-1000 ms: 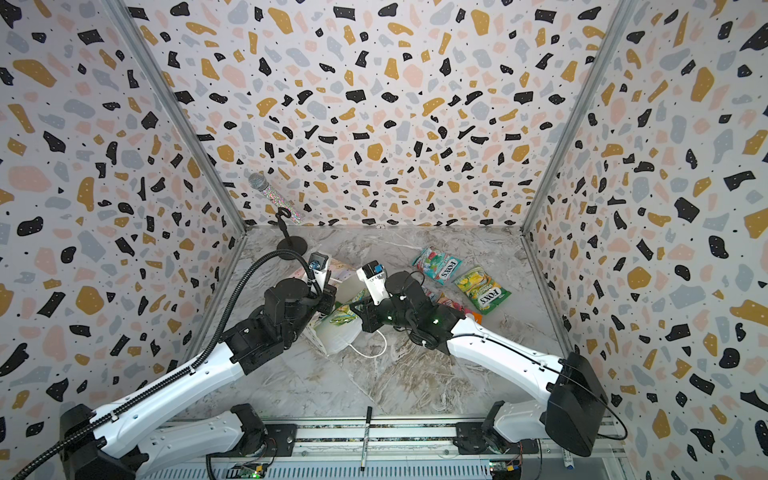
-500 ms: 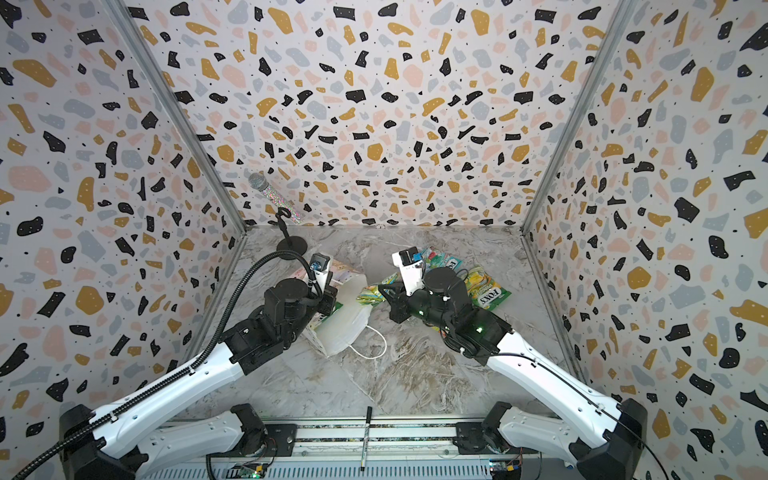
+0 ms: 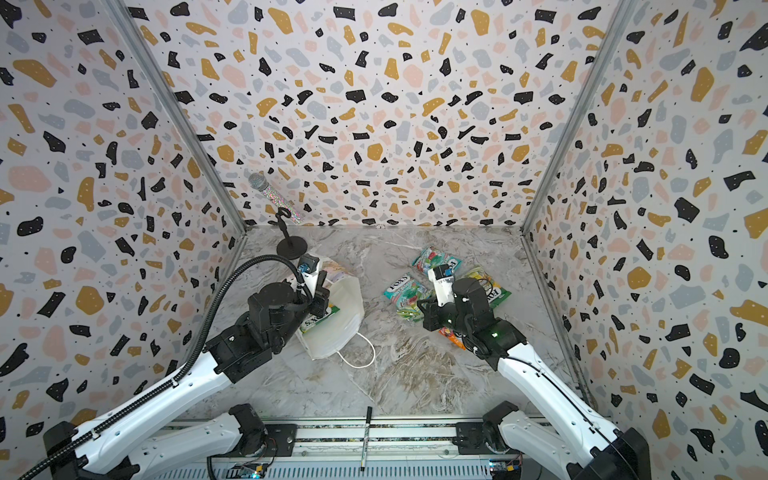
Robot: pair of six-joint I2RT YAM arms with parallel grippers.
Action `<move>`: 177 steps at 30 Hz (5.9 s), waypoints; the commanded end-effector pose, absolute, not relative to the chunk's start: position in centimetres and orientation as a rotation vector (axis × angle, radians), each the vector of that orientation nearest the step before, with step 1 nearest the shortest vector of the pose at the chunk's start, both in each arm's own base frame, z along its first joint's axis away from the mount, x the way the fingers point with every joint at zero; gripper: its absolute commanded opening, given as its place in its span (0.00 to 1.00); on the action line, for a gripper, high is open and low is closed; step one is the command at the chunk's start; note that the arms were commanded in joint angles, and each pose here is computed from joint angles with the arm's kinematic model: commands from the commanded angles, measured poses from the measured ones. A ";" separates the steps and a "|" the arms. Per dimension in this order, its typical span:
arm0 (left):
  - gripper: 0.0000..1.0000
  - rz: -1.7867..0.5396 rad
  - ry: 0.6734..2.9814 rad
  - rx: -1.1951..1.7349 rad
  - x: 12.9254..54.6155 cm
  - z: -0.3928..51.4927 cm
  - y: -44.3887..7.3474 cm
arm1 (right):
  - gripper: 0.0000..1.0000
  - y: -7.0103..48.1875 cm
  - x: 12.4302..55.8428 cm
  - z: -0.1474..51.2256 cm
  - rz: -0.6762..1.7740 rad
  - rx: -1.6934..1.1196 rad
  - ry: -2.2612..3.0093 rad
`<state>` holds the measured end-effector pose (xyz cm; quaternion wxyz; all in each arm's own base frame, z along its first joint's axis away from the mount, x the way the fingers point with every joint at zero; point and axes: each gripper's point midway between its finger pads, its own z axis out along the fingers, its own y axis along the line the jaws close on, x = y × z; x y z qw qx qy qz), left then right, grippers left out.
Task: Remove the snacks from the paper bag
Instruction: 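Lower the green packet onto the table near the bag and open the right gripper, then move the right gripper back into the bag opening toward the last packet, then close the right gripper on the green Spring Tea packet inside the bag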
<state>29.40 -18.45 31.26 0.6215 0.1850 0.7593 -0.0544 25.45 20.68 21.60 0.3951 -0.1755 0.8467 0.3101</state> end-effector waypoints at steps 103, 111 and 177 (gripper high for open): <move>0.00 -0.088 1.710 0.311 30.2 32.3 -17.2 | 0.54 33.7 21.2 22.9 1.215 -0.824 1.987; 0.00 -0.087 1.705 0.298 30.2 32.5 -17.0 | 0.51 38.7 19.0 22.4 1.343 -0.904 1.987; 0.00 -0.291 1.661 0.297 28.9 34.3 -18.6 | 0.48 48.1 31.3 7.7 1.178 0.042 2.599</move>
